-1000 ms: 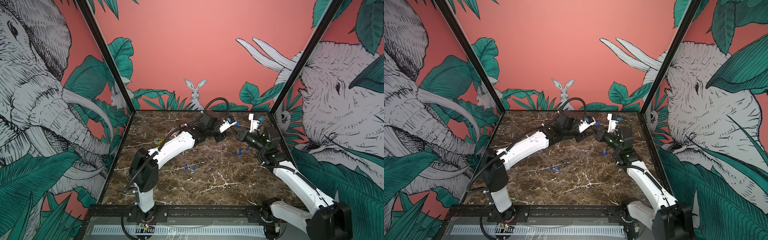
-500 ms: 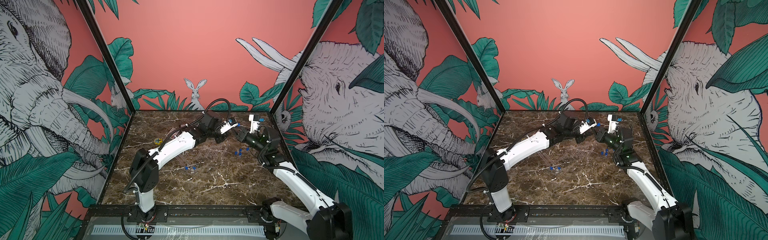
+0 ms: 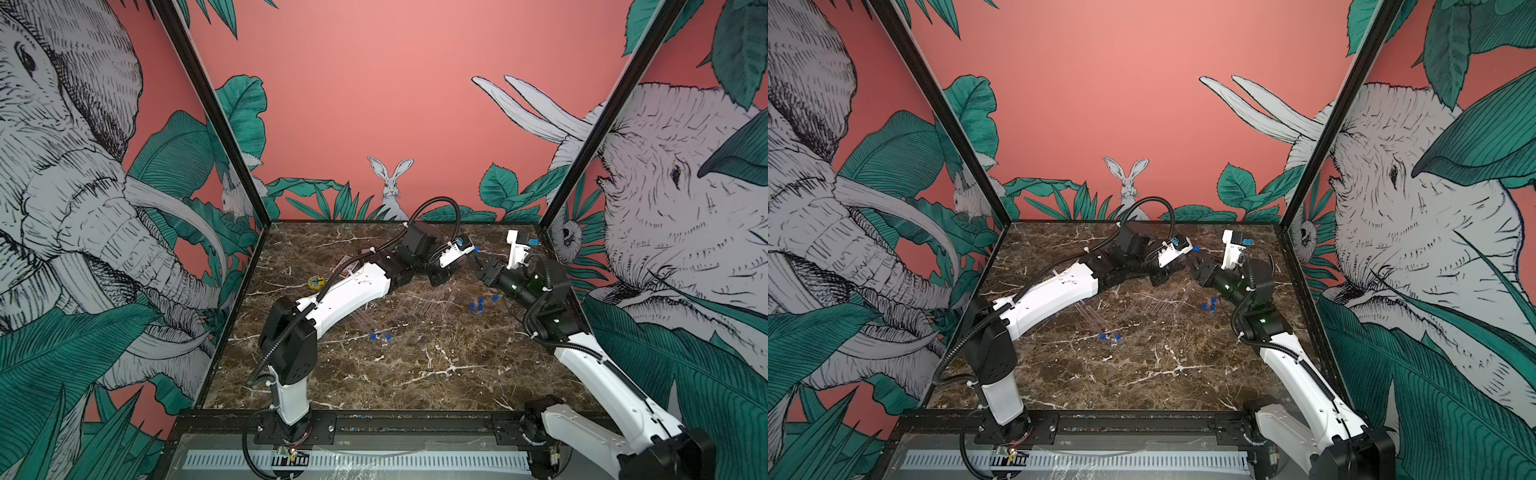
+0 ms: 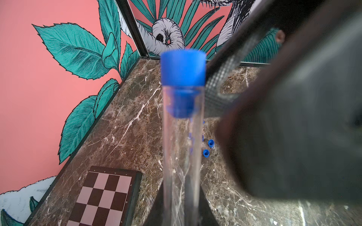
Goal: Remove stoppers from test tubes
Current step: Open the stopper on the test tube.
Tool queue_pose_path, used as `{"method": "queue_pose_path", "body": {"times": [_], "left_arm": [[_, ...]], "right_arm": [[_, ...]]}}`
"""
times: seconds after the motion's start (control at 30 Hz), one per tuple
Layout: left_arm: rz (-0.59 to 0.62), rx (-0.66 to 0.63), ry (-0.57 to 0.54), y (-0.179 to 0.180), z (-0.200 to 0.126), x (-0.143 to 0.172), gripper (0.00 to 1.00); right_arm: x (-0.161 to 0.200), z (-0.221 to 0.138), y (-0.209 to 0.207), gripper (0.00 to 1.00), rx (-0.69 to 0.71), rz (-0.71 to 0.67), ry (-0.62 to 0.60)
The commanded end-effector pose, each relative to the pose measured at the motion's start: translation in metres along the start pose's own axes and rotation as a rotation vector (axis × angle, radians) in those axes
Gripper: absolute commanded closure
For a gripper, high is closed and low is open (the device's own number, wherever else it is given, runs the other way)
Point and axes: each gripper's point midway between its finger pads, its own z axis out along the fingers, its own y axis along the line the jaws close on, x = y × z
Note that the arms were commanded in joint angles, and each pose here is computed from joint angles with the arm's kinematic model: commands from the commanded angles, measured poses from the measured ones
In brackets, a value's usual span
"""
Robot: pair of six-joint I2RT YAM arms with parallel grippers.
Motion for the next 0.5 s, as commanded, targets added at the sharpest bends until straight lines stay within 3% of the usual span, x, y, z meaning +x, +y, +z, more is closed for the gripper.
{"method": "queue_pose_path", "body": {"times": [0.0, 0.27, 0.47], "left_arm": [[0.012, -0.008, -0.034, -0.001, -0.014, -0.014, 1.0], [-0.03, 0.004, -0.018, -0.005, -0.014, -0.011, 1.0], [-0.067, 0.014, 0.0, -0.013, -0.009, -0.008, 1.0]], "right_arm": [[-0.019, -0.01, 0.005, 0.56, 0.032, -0.04, -0.057], [-0.051, -0.03, -0.008, 0.53, 0.186, -0.015, -0.133], [-0.056, -0.001, -0.015, 0.53, 0.178, 0.136, -0.085]]}}
